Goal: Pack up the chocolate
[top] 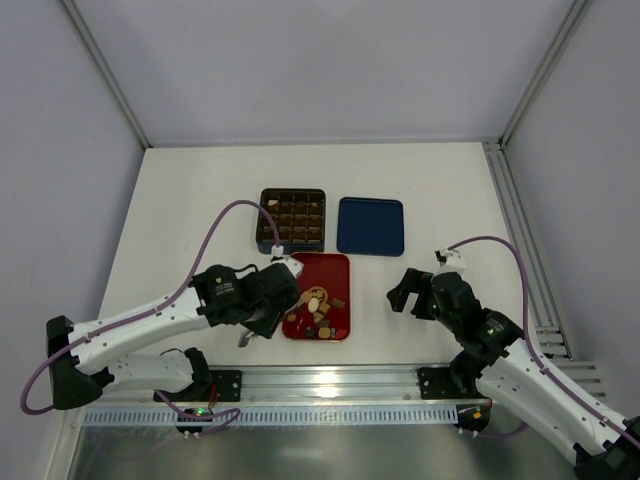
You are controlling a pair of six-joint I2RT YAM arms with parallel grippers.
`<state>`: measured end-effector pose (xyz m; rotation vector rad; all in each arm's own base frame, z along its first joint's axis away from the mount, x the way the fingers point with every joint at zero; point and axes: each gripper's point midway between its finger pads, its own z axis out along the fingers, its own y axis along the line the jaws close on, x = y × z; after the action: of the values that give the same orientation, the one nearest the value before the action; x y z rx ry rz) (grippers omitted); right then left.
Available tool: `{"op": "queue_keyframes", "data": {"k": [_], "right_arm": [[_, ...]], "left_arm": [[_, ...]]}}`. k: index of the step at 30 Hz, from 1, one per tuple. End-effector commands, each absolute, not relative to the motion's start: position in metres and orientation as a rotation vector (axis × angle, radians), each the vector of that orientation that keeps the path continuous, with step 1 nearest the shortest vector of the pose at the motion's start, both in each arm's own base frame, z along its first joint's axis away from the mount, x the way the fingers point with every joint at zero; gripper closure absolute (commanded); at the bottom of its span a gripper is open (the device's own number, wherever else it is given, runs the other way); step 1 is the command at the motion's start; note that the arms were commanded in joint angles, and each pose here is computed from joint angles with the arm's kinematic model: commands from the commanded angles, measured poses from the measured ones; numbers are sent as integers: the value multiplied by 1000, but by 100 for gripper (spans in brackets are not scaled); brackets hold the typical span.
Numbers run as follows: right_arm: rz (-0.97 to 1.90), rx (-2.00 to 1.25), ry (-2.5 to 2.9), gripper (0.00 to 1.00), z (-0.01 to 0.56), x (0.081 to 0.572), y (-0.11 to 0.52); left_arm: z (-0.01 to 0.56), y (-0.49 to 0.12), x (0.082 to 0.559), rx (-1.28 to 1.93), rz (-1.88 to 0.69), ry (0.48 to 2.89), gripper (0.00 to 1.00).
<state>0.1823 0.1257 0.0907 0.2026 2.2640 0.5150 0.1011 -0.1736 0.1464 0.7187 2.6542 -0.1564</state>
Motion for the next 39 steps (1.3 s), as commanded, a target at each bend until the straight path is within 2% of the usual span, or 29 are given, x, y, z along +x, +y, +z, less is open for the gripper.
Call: {"op": "queue_keyframes", "data": {"k": [1, 39], "right_arm": [[549, 220, 2219, 0, 100, 187, 129], [547, 225, 2212, 0, 101, 185, 126]], "left_arm": [[146, -177, 102, 714, -152, 2651, 61], [141, -196, 106, 774, -120, 2651, 62]]}}
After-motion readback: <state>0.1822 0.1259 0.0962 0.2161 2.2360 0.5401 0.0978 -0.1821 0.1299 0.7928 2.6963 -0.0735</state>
